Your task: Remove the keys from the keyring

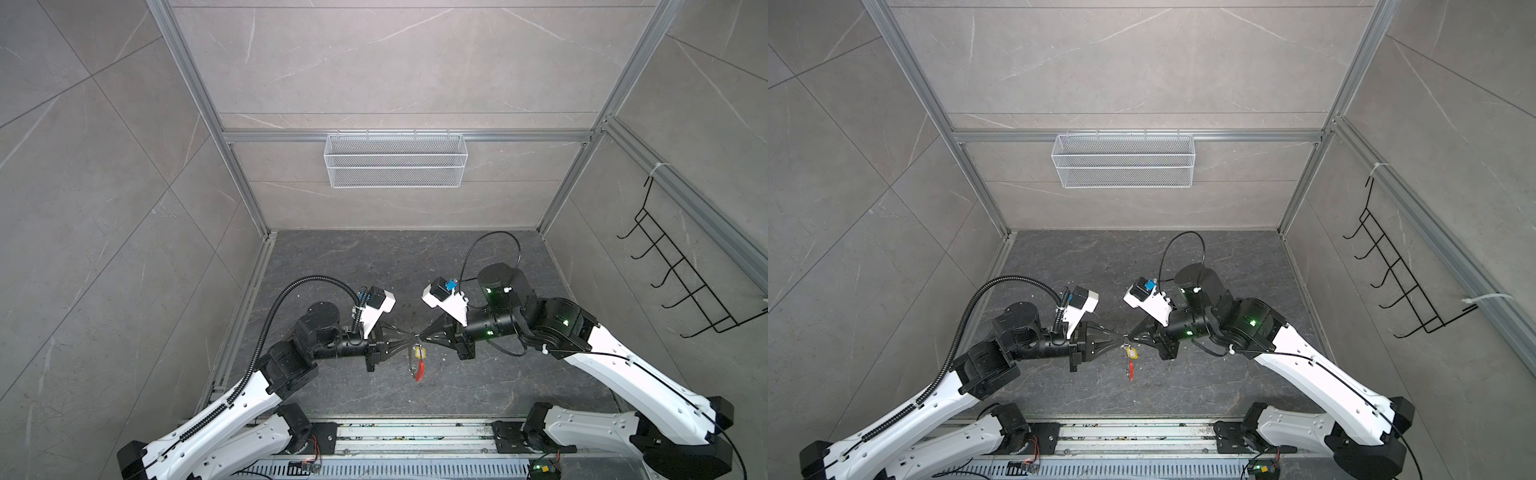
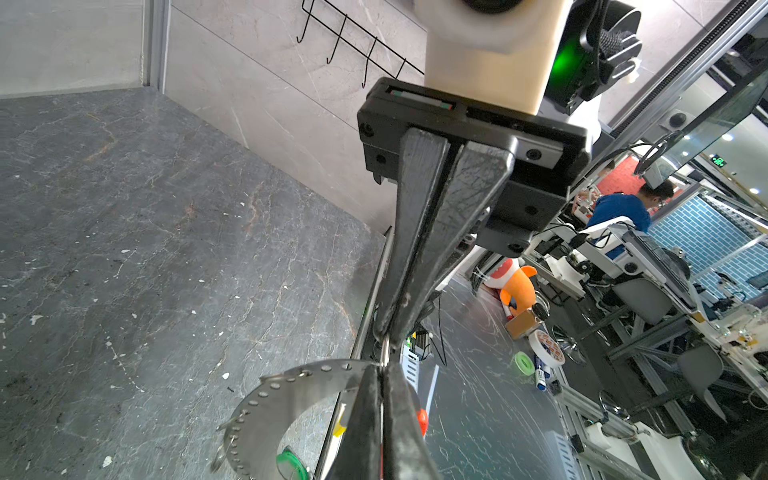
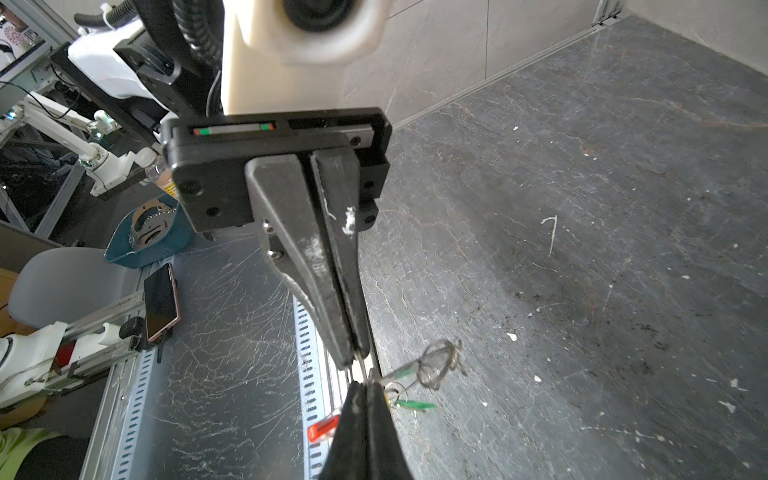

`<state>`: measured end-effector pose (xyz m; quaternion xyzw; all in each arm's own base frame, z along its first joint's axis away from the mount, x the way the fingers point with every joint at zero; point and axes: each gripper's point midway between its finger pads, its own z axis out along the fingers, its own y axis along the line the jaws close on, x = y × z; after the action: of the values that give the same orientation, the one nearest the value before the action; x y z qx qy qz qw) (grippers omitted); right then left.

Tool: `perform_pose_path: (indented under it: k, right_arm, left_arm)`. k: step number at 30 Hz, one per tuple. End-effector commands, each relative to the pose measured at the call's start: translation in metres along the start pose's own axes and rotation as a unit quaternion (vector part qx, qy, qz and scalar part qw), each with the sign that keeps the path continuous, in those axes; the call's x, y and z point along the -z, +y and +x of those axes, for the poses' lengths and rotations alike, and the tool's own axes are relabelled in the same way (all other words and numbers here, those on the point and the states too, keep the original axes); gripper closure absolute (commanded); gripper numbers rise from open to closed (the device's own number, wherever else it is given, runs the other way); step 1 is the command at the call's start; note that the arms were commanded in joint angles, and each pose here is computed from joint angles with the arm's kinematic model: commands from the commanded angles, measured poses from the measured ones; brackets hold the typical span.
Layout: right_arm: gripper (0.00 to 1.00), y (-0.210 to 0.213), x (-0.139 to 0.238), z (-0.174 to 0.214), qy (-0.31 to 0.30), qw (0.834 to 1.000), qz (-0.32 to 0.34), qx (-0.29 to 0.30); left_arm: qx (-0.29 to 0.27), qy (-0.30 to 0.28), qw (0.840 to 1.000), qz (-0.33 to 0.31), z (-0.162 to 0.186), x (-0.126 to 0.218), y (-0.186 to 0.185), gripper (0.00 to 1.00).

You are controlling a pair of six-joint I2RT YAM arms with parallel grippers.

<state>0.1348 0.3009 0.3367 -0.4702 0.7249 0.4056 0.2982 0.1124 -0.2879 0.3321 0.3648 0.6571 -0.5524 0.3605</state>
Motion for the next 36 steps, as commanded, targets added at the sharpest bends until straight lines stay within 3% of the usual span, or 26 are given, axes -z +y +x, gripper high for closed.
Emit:
perform_pose_path:
  k: [1, 6, 15, 29, 36]
  right_arm:
    - [0.77, 0.002, 0.006, -0.021, -0.050, 0.999, 0.011, 0.006]
    - [0.57, -0.006, 0.019, -0.031, -0.115, 0.992, 0.047, -0.011]
    - [0.53, -0.026, 0.006, -0.012, -0.147, 0.983, 0.110, -0.030]
    - [0.51, -0.049, -0.030, 0.011, -0.105, 0.976, 0.189, -0.009]
    - [0.55, -0.048, -0.038, 0.012, -0.100, 0.979, 0.180, -0.008]
  left_arm:
    - [-0.012, -0.040, 0.999, -0.015, -0.023, 0.004, -0.004, 1.00]
    - [0.003, -0.070, 0.994, -0.079, -0.030, 0.011, 0.015, 1.00]
    - [0.022, -0.118, 0.982, -0.148, -0.041, 0.024, 0.035, 1.00]
    - [0.027, -0.123, 0.981, -0.147, -0.044, 0.023, 0.034, 1.00]
    - [0.029, -0.124, 0.981, -0.149, -0.045, 0.023, 0.034, 1.00]
